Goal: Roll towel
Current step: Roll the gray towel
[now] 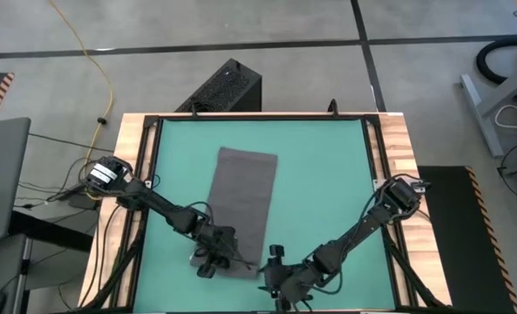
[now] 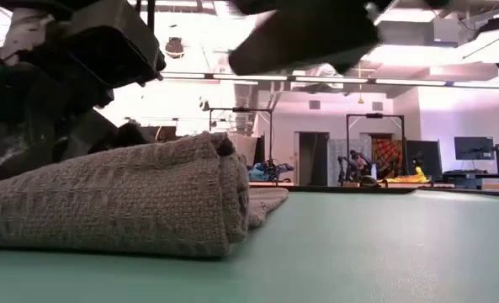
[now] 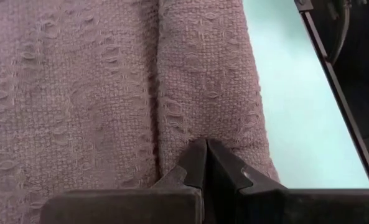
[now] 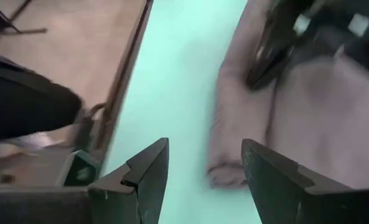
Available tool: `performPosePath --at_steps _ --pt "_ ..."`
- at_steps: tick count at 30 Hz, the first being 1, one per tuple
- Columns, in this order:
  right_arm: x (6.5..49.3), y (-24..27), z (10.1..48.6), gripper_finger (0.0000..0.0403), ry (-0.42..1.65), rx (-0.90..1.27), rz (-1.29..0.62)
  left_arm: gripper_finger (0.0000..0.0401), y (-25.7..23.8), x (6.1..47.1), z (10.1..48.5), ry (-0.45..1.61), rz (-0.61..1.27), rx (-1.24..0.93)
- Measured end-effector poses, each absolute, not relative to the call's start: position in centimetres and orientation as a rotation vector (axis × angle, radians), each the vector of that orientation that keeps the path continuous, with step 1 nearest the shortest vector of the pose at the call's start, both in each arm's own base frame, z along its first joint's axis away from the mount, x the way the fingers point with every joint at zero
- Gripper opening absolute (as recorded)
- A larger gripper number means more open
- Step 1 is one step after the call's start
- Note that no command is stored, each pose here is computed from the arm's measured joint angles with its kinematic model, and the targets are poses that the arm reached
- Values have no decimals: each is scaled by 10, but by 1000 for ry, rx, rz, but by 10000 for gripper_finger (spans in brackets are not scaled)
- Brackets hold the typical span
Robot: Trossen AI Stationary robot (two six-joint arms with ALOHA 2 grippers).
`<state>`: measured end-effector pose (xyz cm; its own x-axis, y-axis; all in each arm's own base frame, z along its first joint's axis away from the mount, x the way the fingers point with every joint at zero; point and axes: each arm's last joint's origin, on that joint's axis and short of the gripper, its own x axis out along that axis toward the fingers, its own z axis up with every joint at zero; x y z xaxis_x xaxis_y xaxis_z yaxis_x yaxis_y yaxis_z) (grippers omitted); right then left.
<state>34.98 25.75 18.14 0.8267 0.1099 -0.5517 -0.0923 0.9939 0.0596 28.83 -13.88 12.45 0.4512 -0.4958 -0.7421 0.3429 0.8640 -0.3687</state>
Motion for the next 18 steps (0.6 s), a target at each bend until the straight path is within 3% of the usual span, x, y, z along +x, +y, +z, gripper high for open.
performPosePath --at_steps 13,18 --pt "364 264 131 224 587 -376 12 0 -131 290 123 1013 -538 -229" --pt "367 267 110 212 605 -373 1 0 -130 289 123 1022 -550 -241"
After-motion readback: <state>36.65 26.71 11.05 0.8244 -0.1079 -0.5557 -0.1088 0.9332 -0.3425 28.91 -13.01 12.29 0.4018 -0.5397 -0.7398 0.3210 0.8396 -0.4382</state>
